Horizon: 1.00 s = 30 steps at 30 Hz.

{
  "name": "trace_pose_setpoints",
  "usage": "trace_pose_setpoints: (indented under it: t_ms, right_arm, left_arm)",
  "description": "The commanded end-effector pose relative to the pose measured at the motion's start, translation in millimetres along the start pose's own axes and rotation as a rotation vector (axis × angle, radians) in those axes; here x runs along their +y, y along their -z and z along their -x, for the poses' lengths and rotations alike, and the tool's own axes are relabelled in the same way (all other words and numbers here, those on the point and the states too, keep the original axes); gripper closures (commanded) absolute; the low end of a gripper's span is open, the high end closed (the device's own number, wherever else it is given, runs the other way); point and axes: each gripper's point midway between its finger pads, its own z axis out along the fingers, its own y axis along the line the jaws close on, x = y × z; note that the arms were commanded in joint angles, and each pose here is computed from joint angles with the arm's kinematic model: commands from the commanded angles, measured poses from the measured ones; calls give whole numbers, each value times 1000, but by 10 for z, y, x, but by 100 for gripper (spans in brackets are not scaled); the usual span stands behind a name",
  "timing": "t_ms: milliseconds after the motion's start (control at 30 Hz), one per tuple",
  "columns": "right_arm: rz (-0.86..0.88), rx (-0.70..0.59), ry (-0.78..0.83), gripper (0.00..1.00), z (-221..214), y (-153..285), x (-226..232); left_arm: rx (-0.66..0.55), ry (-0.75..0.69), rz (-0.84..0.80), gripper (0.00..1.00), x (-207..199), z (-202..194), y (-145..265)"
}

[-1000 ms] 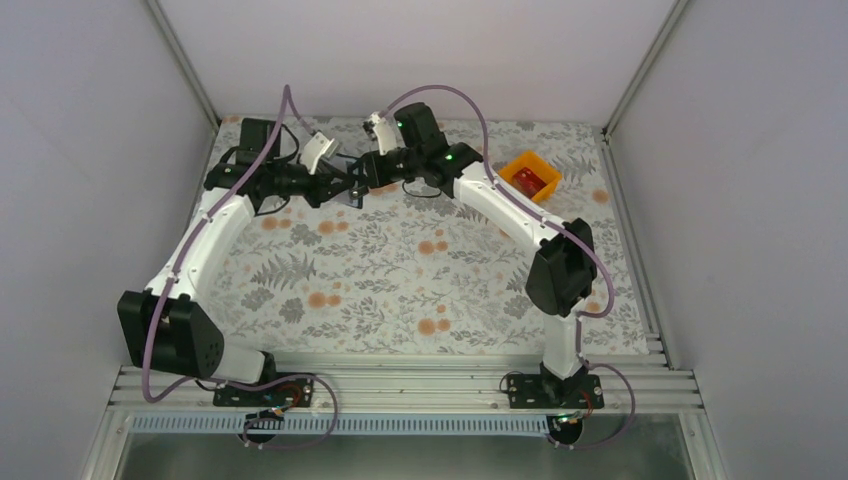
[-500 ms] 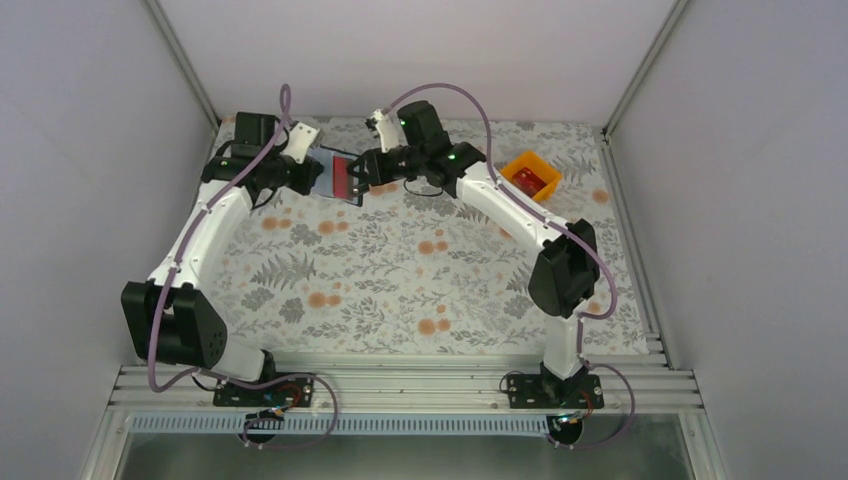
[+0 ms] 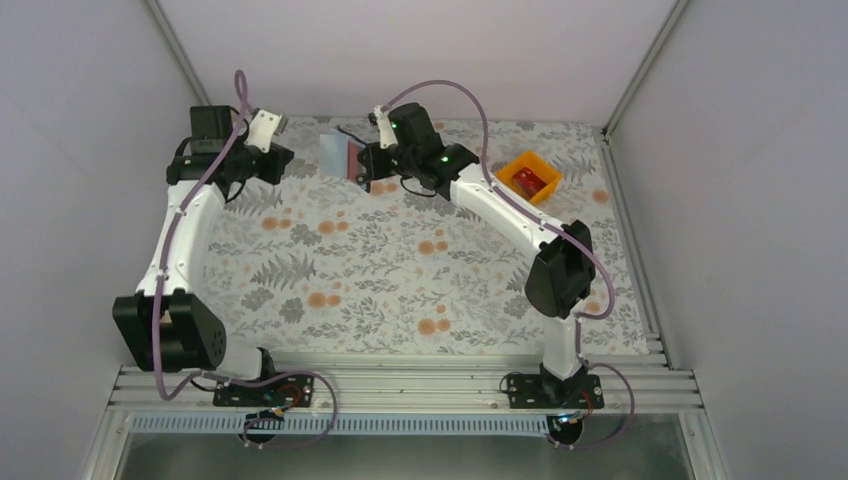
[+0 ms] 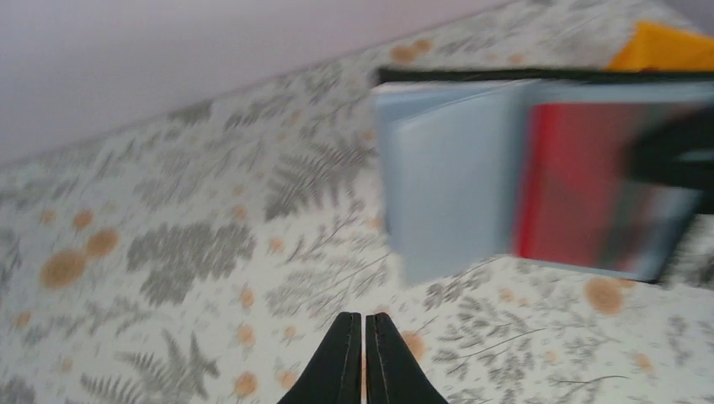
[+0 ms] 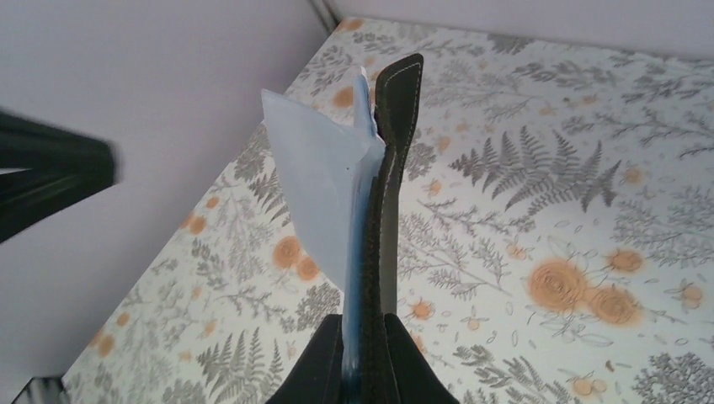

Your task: Take the credit cards out of the card holder

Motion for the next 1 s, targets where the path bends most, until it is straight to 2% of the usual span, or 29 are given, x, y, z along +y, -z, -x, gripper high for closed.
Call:
trace_pose_setpoints:
  t_ms: [0, 100, 133, 233, 400, 567, 800, 967]
  right_arm:
    - [-60, -66, 39, 96, 229, -91, 46]
    - [23, -55, 71, 96, 204, -105, 201]
    - [71, -51, 88, 96, 195, -76, 283]
    - [221, -61, 172, 96, 186, 135, 524]
    - [461, -91, 295, 96, 199, 530, 907]
    - [583, -103, 374, 96, 139, 740, 1105]
    - [635, -127, 424, 96, 162, 935, 1211]
    - [661, -148, 450, 96, 182, 1078, 1249]
  left_arm:
    - [-160, -156, -191, 96, -671, 431, 461]
    - [-152, -168, -428, 87, -1170, 305, 406]
    - [-146, -152, -473, 86, -1209, 284, 372]
    - [-133, -104, -514, 83, -1133, 290, 327]
    - [-178, -185, -593, 79, -1358, 306, 580]
    - [-189, -227, -580, 79, -1456, 314, 812]
    - [-218, -272, -568, 78, -1522, 433, 1046]
    - [-196, -268, -579, 78, -1543, 325, 1033]
